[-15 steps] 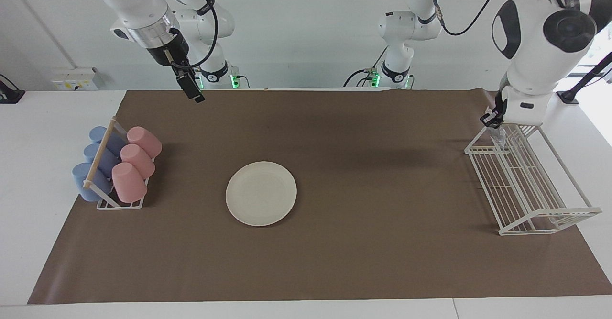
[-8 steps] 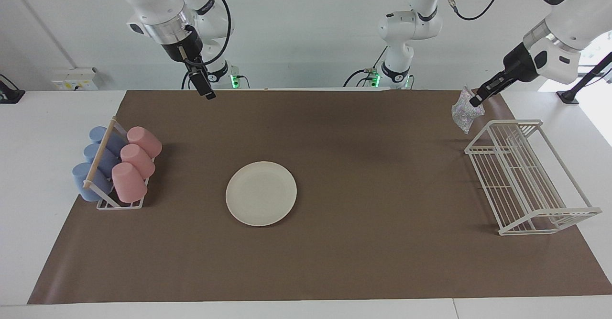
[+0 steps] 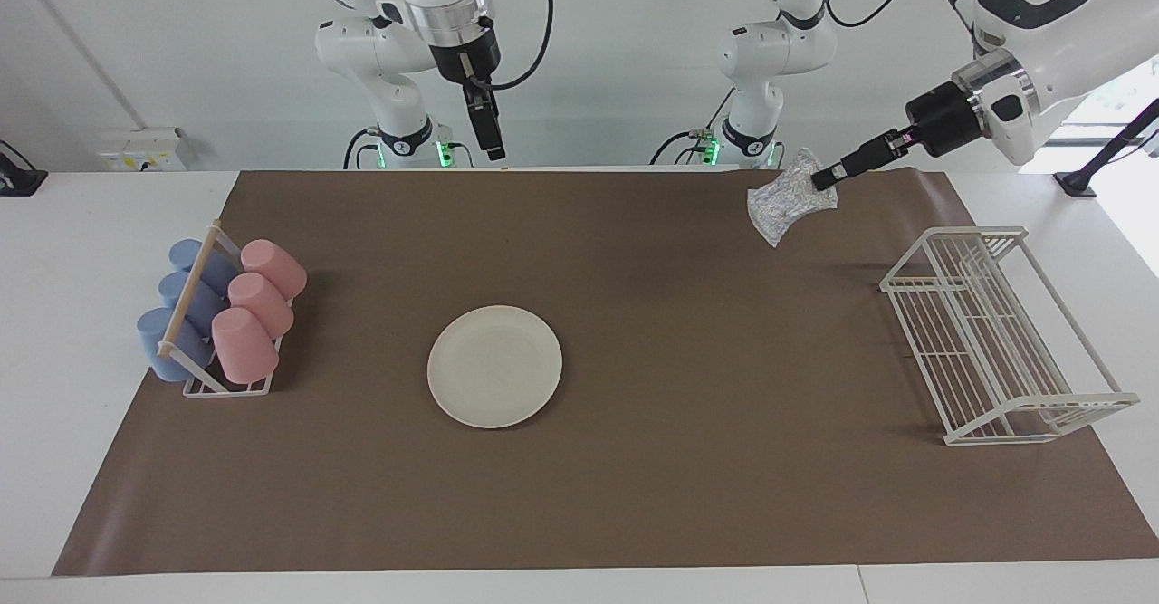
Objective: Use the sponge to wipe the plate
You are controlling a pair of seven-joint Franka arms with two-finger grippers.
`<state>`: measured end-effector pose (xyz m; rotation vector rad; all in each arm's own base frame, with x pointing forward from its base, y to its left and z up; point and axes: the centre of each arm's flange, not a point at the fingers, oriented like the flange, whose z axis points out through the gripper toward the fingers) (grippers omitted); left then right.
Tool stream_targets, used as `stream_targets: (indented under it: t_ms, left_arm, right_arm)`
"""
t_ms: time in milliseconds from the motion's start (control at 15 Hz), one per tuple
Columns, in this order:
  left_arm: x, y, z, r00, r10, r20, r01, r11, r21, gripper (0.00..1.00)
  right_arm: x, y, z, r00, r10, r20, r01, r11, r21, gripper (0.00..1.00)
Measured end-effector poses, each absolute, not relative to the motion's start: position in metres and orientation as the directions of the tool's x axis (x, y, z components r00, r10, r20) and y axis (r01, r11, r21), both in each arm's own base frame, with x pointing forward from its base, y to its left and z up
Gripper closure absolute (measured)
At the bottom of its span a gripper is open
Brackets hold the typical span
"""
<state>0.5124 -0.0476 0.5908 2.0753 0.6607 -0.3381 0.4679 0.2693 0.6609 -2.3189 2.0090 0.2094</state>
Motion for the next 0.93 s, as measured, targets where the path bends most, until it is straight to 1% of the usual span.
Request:
stream_targets:
  t_ms: [200, 533, 733, 933]
  left_arm:
    - [0.486, -0.055, 0.559, 0.857, 0.241, -0.456, 0.516, -0.376, 0.770, 0.97]
    - [0.469, -0.084, 0.515, 0.901, 0.104, -0.421, 0.433, -0.237, 0.869, 0.97]
    - [0.450, -0.099, 0.480, 0.942, -0.010, -0.336, 0.330, -0.156, 0.931, 0.97]
    - [0.436, -0.107, 0.465, 0.961, -0.112, -0.252, 0.240, -0.110, 0.965, 0.97]
  right_arm:
    - [0.454, 0.297, 0.656, 0.129, -0.971, -0.199, -0.991, -0.132, 0.003, 0.00]
    - [0.427, 0.341, 0.636, 0.096, -0.970, -0.224, -0.995, -0.090, -0.035, 0.00]
    - [0.418, 0.367, 0.626, 0.091, -0.960, -0.264, -0.994, -0.071, -0.085, 0.00]
    - [0.403, 0.400, 0.612, 0.125, -0.948, -0.294, -0.990, -0.099, -0.102, 0.00]
